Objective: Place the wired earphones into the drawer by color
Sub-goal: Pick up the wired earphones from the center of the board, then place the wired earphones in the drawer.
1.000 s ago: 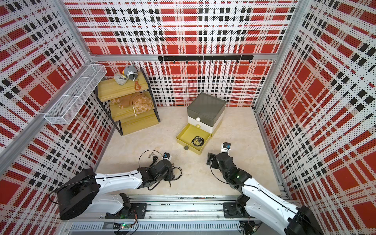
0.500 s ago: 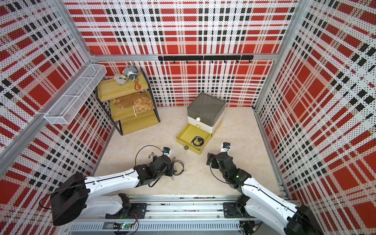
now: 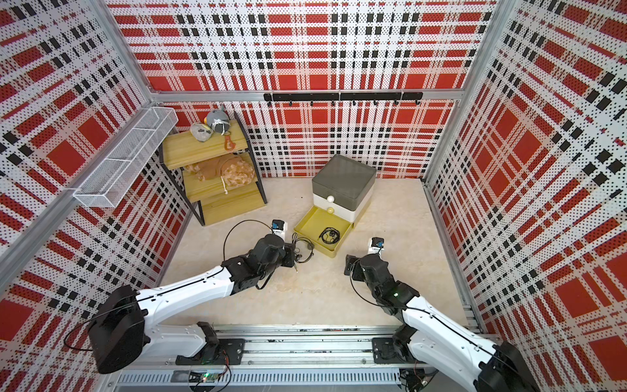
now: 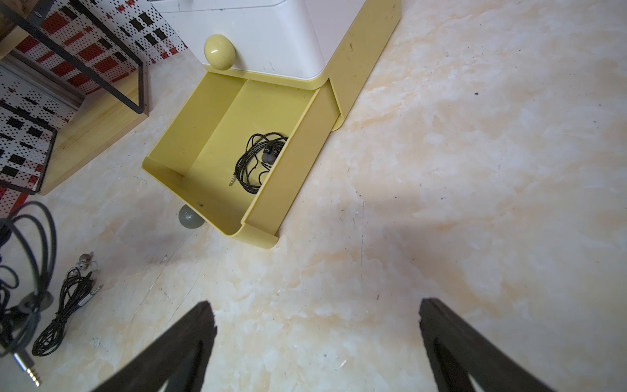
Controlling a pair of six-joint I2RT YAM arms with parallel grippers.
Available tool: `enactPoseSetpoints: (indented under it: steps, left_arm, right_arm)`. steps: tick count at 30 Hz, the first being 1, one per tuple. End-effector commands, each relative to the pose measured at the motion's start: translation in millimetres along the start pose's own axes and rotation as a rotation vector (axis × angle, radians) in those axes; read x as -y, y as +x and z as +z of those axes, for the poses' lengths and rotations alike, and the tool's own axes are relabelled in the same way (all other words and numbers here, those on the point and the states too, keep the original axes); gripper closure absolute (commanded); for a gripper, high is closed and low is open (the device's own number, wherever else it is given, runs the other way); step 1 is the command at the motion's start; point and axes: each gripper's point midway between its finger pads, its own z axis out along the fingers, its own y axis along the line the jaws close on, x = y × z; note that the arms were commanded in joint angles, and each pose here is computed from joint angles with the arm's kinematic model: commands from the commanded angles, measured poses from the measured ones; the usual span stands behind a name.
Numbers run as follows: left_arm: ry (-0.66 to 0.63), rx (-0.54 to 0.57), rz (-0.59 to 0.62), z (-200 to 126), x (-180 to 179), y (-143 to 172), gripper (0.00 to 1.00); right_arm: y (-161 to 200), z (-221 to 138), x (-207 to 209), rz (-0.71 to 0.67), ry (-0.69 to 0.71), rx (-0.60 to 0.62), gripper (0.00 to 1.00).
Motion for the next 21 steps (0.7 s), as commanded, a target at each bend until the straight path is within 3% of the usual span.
enactPoseSetpoints:
  steps: [1,12,21]
  left_arm:
    - [0.037,0.068,-0.017,9,8,-27,1.0]
    - [0.057,0.195,-0.091,45,4,-72,1.0]
    - [0.063,0.214,-0.124,93,0,-93,1.0]
  right_arm:
    - [-4,-2,1,-0.002,-0.001,0.022,0.0]
    - [-1,-1,-3,-0.013,-0.031,0.017,0.0]
    - [8,4,-9,-0.024,-0.072,-0.009,0.0]
